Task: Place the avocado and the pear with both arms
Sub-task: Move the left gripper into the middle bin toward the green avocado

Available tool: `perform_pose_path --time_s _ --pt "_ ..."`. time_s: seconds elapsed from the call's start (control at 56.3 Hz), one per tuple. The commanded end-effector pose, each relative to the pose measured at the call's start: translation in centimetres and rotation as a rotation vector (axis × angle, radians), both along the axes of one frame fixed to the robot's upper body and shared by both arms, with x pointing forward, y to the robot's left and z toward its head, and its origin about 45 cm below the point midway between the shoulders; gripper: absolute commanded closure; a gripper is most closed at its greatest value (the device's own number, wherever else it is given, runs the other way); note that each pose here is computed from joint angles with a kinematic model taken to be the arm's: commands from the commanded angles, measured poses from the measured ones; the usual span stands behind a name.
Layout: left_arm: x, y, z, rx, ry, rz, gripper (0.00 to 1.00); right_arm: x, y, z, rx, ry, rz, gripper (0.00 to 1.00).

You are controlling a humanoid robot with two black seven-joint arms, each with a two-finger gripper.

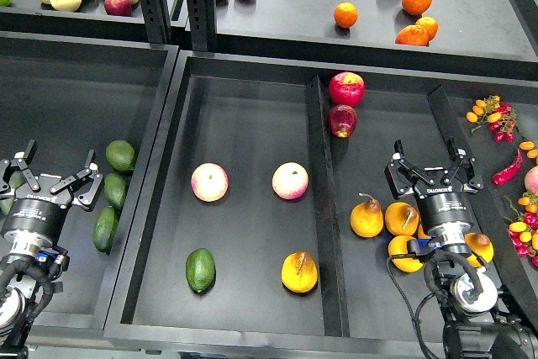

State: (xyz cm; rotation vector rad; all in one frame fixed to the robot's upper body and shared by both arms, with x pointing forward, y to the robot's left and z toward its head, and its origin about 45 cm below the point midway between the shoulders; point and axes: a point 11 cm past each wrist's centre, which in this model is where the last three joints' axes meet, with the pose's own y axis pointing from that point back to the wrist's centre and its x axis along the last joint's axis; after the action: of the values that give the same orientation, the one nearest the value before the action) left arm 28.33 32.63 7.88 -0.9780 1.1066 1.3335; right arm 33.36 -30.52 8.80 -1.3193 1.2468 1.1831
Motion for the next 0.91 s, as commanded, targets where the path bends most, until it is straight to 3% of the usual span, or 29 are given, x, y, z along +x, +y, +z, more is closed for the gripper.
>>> perform_pose_path --time_s 0.0,0.888 --pt "-0.3 -0.2 -0.3 0.000 0.010 -0.007 0.01 0.0 -0.1 0.0 0.001 0.001 -0.003 0.01" --pt "-1.6 -0.5 -1.3 -0.003 0.048 -0.030 0.01 -0.2 -0.6 -0.1 0.005 0.003 -0.008 0.01"
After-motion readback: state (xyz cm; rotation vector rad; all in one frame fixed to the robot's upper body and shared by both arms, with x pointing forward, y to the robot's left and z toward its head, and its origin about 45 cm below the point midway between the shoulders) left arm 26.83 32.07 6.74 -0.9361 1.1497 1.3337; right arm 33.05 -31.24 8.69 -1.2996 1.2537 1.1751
